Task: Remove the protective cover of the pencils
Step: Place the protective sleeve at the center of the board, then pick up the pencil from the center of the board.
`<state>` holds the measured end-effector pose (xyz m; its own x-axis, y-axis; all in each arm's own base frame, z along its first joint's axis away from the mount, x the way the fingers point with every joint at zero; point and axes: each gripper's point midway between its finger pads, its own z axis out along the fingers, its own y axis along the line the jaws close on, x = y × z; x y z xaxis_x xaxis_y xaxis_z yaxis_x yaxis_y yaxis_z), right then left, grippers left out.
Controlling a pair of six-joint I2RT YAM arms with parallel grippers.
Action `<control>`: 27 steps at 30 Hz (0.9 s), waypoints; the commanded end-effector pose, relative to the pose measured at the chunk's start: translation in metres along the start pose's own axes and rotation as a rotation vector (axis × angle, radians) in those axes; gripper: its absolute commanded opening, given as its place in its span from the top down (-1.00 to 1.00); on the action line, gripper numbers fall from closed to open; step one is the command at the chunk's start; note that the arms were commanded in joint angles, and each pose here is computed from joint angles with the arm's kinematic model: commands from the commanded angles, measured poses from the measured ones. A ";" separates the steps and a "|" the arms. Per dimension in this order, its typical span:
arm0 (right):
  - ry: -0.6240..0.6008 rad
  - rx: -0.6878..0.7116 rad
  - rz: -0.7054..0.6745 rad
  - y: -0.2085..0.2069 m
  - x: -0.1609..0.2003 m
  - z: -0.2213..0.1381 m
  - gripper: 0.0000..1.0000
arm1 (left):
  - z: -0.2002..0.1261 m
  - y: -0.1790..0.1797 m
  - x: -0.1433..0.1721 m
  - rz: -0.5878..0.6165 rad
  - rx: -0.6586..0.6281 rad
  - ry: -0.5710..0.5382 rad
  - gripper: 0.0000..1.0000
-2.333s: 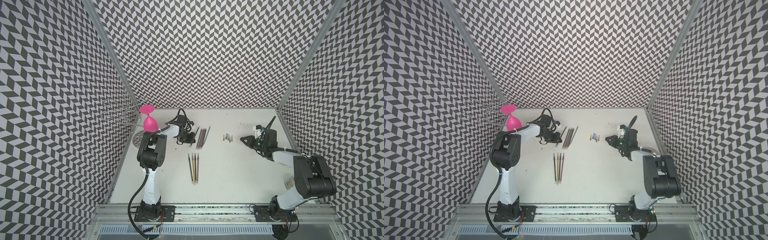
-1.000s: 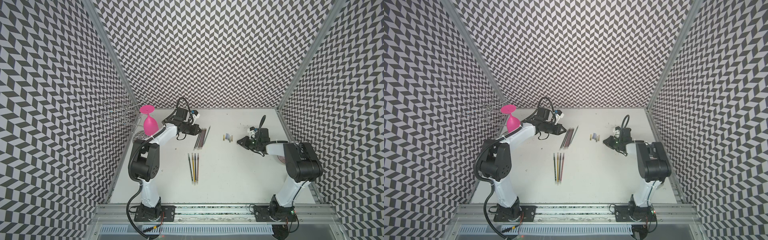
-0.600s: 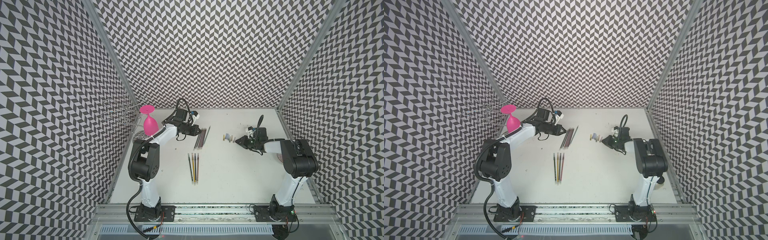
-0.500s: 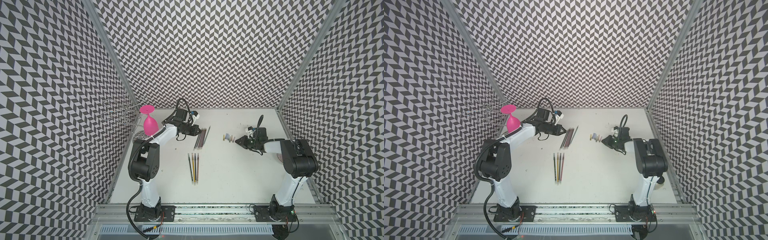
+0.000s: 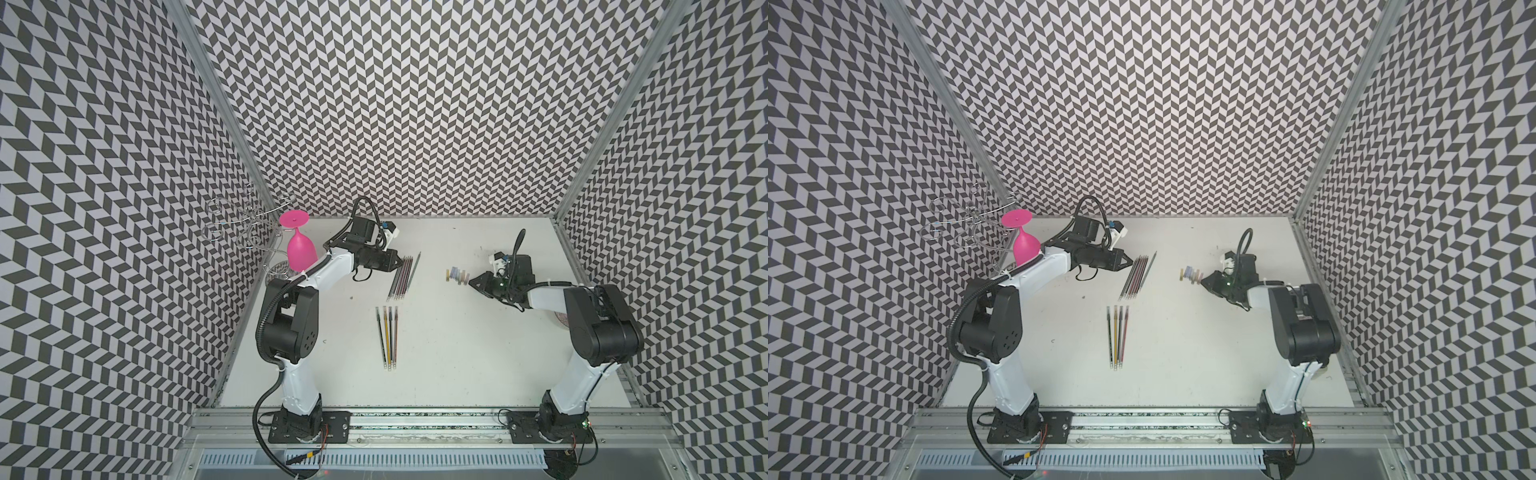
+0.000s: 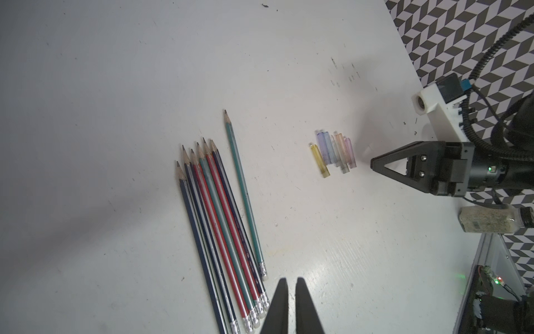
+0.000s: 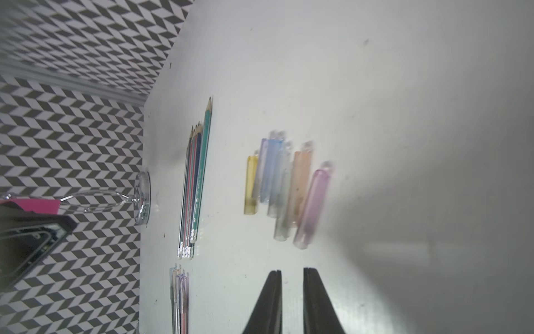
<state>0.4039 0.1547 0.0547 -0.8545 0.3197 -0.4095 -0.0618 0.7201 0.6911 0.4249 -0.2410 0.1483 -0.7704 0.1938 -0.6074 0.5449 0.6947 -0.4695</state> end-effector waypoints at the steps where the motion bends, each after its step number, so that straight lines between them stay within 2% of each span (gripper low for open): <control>1: -0.007 -0.006 -0.141 0.044 0.020 0.002 0.64 | -0.030 -0.013 -0.029 0.053 -0.014 -0.126 0.75; 7: 0.033 0.034 -0.253 0.103 0.096 0.021 0.60 | -0.063 -0.006 -0.048 0.045 -0.037 -0.247 0.70; 10: 0.054 0.066 -0.307 0.131 0.123 0.031 0.48 | -0.069 -0.003 -0.050 0.033 -0.029 -0.264 0.70; 15: 0.040 0.201 -0.393 0.158 0.144 0.052 0.45 | -0.074 -0.001 -0.052 0.024 -0.021 -0.277 0.72; 19: 0.045 0.299 -0.436 0.162 0.156 0.069 0.45 | -0.074 0.000 -0.052 0.020 -0.020 -0.276 0.72; 27: 0.077 0.360 -0.463 0.162 0.164 0.095 0.45 | -0.076 0.001 -0.052 0.019 -0.018 -0.280 0.73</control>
<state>0.2968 0.3865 0.0443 -0.8216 -0.1213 -0.5569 -0.3030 0.9205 0.2466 0.4405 -0.1989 0.2198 -0.6566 0.0208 -0.7539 0.5353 0.7170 -0.4465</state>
